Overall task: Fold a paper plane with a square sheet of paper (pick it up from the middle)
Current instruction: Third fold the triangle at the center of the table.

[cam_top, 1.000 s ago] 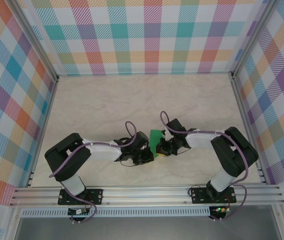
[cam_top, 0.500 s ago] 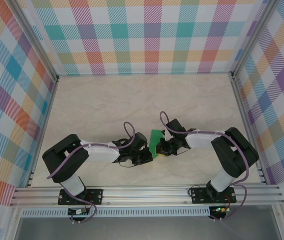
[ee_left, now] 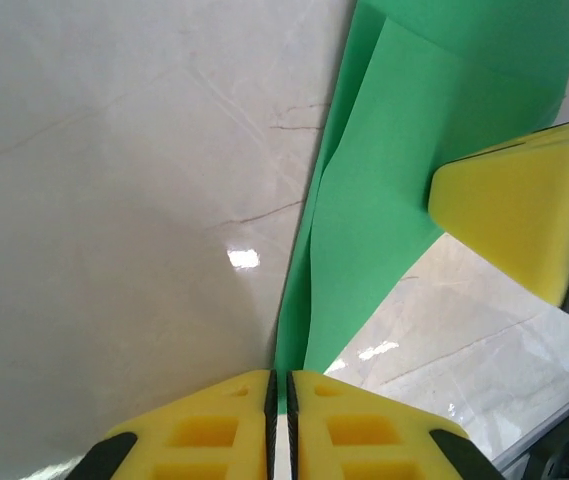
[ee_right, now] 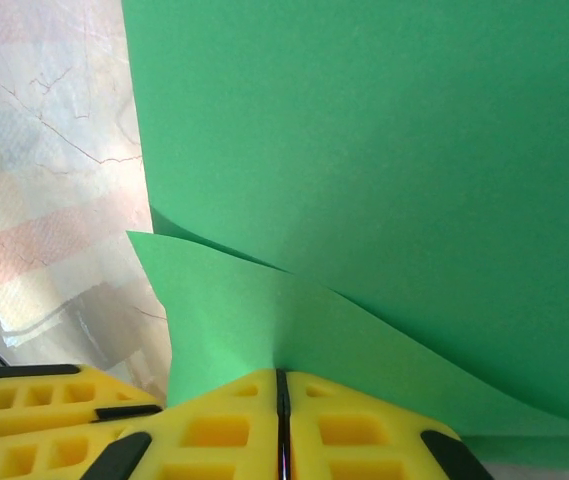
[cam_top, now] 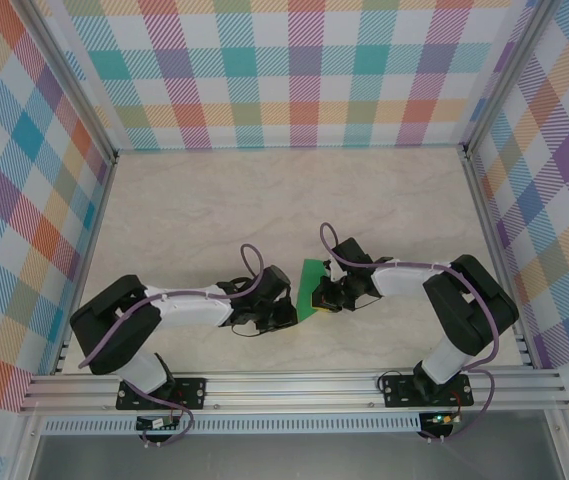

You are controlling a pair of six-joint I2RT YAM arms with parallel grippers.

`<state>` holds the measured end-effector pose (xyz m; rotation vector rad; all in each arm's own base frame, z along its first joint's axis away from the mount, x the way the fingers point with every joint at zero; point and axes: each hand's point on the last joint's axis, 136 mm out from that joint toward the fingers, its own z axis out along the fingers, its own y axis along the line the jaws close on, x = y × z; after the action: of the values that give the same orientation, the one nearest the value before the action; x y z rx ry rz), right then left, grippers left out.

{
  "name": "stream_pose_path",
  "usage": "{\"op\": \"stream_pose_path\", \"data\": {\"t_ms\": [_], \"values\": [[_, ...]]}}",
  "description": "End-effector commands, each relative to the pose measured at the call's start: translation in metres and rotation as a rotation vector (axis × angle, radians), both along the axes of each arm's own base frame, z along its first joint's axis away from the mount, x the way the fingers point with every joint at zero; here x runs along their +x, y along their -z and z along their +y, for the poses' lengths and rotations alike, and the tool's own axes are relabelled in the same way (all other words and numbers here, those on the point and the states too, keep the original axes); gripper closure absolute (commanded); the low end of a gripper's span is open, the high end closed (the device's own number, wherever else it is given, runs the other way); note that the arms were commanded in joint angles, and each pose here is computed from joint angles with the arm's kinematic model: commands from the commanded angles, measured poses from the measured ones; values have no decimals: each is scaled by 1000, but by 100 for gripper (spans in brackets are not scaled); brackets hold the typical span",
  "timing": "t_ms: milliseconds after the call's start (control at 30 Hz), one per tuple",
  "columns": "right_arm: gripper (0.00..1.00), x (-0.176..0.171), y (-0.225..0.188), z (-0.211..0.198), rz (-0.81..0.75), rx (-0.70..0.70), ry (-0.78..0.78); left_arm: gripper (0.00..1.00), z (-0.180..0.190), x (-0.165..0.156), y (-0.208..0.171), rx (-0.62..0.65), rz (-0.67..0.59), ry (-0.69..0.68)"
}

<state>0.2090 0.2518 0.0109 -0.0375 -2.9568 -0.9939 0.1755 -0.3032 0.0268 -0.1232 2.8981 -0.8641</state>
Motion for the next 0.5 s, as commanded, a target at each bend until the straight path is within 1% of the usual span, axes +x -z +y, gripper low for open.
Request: {"op": "stream_pose_path", "data": {"t_ms": [0,133,233,400,467], "values": [[91,-19,37,-45,68,-236,39,85,8,0,-17,11,-48,6],[90,-18,36,-43,64,-225,42,84,-2,10,-34,-31,-95,14],[91,-16,36,-41,63,-223,41,84,-17,16,-40,-91,-98,28],[90,-16,35,-41,63,-220,42,85,-35,22,-34,-118,-85,55],[90,-16,35,-40,62,-217,44,85,-38,23,-25,-111,-72,60]]}}
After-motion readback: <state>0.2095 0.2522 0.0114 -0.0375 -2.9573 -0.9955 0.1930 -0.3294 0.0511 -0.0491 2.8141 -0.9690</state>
